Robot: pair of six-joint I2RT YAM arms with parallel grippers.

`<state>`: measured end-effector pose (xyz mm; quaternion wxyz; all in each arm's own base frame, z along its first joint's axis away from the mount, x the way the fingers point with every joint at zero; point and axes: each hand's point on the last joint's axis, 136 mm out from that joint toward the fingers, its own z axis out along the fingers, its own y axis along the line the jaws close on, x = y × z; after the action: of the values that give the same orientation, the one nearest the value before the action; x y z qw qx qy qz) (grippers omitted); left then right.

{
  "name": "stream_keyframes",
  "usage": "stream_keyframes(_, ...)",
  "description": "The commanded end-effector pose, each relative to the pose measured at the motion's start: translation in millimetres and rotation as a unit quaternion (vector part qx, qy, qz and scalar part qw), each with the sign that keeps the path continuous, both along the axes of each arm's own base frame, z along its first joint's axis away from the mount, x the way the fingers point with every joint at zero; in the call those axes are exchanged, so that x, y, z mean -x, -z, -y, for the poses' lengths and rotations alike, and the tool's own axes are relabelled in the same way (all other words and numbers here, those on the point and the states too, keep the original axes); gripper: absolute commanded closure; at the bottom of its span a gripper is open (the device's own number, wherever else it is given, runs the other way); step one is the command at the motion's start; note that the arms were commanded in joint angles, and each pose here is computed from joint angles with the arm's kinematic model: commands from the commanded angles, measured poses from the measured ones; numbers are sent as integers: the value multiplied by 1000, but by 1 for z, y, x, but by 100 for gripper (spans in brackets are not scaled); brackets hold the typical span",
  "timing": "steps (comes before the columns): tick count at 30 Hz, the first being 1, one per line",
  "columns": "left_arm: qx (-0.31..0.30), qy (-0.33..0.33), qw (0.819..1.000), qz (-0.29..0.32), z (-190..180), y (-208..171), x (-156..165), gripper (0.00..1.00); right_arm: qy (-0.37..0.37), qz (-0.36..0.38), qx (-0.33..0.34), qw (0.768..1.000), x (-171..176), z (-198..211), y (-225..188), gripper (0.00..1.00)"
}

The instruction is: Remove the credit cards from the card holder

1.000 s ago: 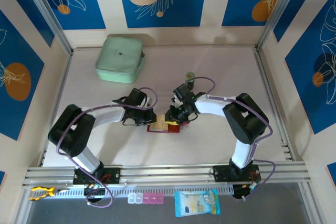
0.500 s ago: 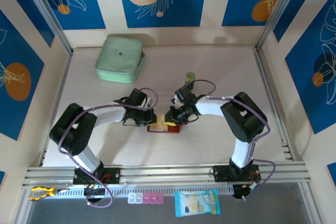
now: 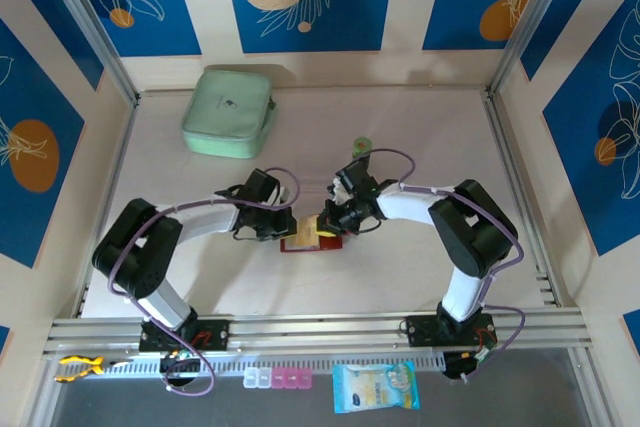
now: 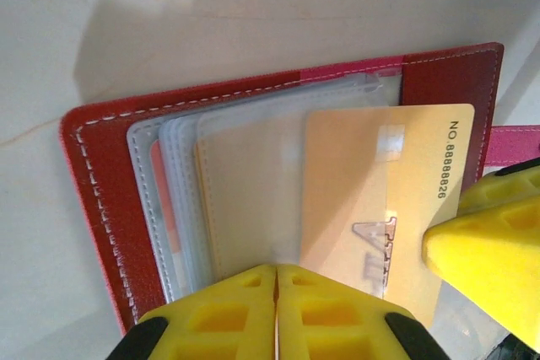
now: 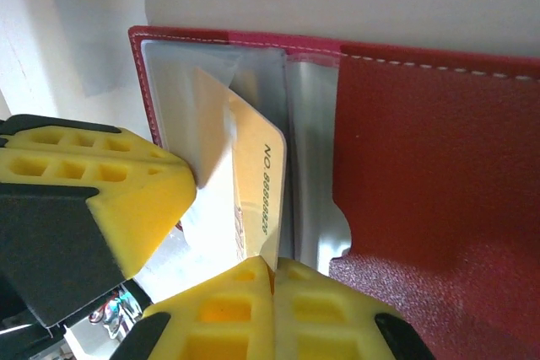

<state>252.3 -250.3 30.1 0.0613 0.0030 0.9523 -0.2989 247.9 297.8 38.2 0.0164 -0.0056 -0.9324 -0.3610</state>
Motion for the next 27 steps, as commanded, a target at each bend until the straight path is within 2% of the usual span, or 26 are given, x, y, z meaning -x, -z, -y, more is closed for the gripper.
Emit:
stream_keyframes(1,-20,-5,1000,-13,-9,6,9,90,4,-7,26,1000,8,21,3,98)
stream_keyframes(8,-13,-6,1000,-24,-7,3,12,90,-4,7,13,1000,8,33,-11,98)
stream_keyframes(16,-6,-26,1000,-5,-10,-14,10,87,-78,106,29,991,-7,44,-47,99)
stream_keyframes(22,-2,-44,999,11,-15,-29,7,83,-192,193,83,959,-28,61,-67,100)
stream_keyframes(25,-15,-57,998,25,-24,-34,4,81,-263,260,90,925,-37,63,-78,100)
stream_keyframes(27,-18,-67,997,34,-29,-36,0,81,-322,307,88,892,-40,61,-85,100)
